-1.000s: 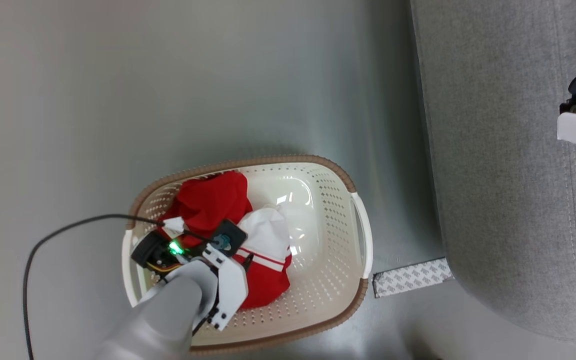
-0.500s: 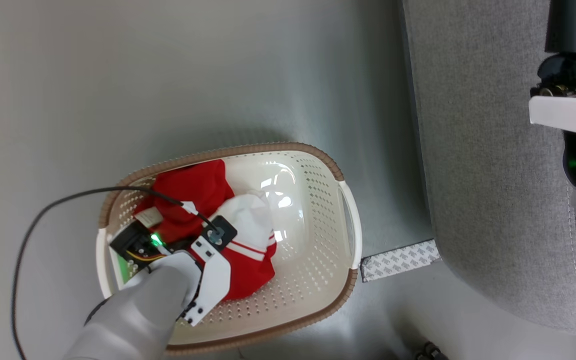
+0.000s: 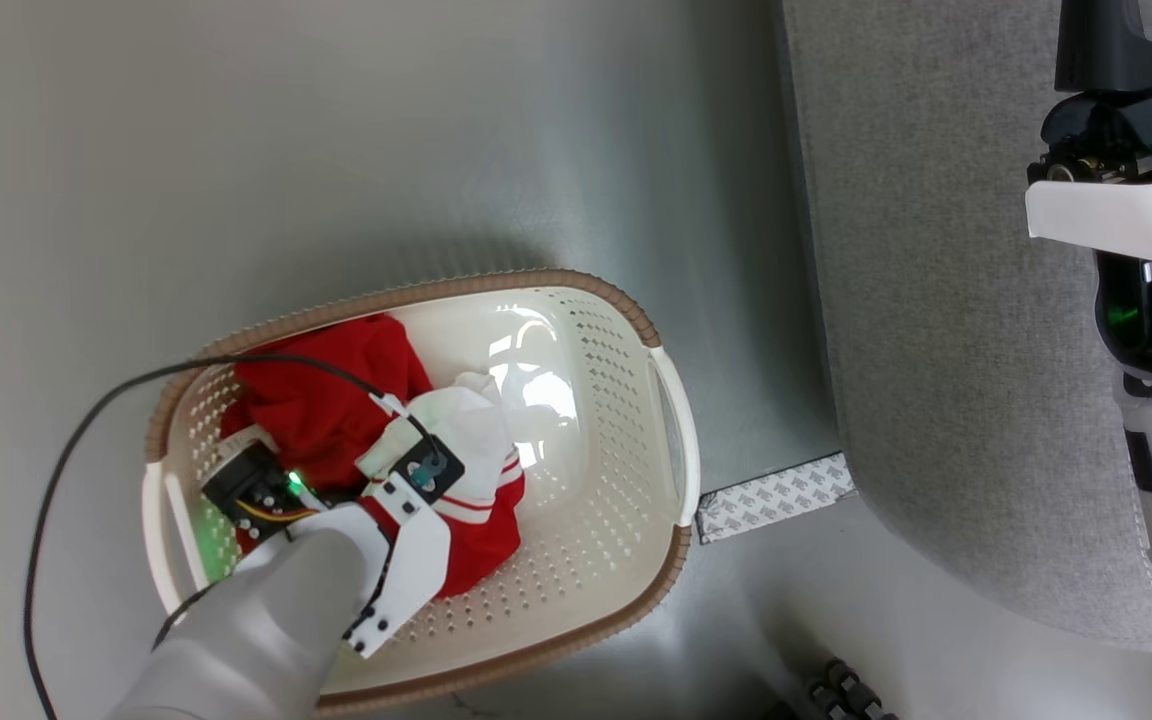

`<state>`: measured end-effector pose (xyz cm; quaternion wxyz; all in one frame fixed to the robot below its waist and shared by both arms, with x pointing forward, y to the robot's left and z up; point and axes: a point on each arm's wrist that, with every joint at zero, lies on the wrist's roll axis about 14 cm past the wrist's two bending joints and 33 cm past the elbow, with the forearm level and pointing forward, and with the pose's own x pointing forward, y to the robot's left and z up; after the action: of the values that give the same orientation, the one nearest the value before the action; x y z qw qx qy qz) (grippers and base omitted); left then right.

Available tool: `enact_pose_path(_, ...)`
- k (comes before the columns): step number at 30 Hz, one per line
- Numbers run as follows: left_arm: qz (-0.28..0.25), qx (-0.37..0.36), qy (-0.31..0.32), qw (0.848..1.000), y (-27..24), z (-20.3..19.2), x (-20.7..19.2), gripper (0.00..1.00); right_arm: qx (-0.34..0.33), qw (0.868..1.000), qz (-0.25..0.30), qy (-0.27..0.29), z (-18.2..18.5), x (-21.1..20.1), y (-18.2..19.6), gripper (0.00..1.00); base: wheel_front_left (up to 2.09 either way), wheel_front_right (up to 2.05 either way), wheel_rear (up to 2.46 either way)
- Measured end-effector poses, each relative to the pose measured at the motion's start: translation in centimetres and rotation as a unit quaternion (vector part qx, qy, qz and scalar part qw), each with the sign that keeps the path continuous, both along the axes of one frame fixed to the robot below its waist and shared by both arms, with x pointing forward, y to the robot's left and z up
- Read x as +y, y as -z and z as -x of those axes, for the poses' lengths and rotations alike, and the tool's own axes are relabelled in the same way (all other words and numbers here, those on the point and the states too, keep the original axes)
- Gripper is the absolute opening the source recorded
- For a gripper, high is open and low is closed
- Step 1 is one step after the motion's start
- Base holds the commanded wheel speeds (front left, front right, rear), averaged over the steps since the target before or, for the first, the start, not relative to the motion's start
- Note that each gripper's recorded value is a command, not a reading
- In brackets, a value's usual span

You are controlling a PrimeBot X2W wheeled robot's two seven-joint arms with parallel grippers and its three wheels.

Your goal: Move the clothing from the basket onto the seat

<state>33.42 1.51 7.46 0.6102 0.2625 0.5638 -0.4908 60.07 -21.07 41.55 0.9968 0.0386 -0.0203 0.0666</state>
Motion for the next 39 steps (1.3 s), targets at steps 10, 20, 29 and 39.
enact_pose_path(10, 0.013, 0.007, 0.009, 1.0, -0.3, 0.4, -0.6, 0.0, -0.004, 1.0, 0.0, 0.008, 0.2, -0.5, -0.6, 1.0, 0.0, 0.0, 0.0)
enact_pose_path(20, 0.077, -0.016, -0.033, 0.996, -5.1, -0.5, -3.8, 0.0, -0.029, 0.999, 0.003, 0.018, 1.5, -1.2, -4.4, 1.0, 0.0, 0.0, 0.0)
enact_pose_path(29, 0.164, -0.081, -0.103, 0.978, -12.1, -2.5, -5.9, 0.0, -0.046, 0.999, 0.004, 0.027, 4.6, -2.0, -8.5, 1.0, 0.0, 0.0, 0.0)
enact_pose_path(39, 0.238, -0.168, -0.19, 0.937, -19.1, -3.5, -4.8, 0.0, -0.068, 0.998, 0.0, 0.013, 8.4, -1.1, -12.4, 1.0, 0.0, 0.0, 0.0)
